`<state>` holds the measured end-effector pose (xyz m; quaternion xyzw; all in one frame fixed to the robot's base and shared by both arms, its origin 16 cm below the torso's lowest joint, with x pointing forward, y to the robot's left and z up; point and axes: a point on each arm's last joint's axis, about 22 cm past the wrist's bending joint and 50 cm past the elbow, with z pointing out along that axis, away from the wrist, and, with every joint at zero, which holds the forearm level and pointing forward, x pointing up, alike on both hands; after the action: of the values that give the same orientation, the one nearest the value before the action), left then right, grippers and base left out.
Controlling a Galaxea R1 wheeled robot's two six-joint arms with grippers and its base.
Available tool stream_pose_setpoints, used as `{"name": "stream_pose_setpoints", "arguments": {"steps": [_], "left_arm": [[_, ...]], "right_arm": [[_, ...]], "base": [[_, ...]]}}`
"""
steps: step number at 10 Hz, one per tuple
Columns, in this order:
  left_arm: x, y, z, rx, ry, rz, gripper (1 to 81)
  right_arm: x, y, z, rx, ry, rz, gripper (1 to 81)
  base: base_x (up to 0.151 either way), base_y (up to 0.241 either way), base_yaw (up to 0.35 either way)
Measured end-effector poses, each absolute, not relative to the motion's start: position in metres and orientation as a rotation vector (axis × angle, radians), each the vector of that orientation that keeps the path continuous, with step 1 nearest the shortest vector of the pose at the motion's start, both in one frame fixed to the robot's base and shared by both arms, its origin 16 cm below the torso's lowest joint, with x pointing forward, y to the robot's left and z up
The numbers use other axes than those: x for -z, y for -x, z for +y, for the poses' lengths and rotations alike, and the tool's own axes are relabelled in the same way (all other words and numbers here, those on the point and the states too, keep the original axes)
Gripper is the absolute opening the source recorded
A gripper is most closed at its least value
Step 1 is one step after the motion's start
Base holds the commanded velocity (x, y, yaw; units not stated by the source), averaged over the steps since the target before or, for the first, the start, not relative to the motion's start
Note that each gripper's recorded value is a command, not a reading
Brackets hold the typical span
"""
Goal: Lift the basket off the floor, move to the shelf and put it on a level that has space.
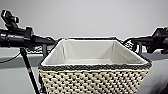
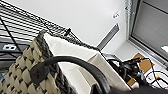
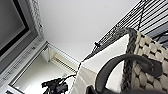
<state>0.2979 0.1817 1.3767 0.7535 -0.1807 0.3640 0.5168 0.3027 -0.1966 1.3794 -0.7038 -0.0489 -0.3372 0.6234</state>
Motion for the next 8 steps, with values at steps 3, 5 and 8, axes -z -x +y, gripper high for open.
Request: {"name": "stream_pose_setpoints", "arguments": {"steps": [3,5,8], "left_arm": [[-1.388,-0.295,0.182,-0.867,-1.822,-0.453,1.0],[-1.406,-0.296,0.186,-0.878,-1.803,-0.436,1.0],[-1.431,-0.307,0.187,-0.884,-1.782,-0.415,1.0]], "right_arm": [[-1.394,-0.3,-0.195,0.78,1.613,-0.13,1.0],[-1.414,-0.3,-0.197,0.795,1.611,-0.141,1.0],[-1.441,-0.307,-0.201,0.81,1.615,-0.145,1.0]], "base": [[0.0,0.0,0.0],[0.0,0.0,0.0],[0.0,0.0,0.0]]}}
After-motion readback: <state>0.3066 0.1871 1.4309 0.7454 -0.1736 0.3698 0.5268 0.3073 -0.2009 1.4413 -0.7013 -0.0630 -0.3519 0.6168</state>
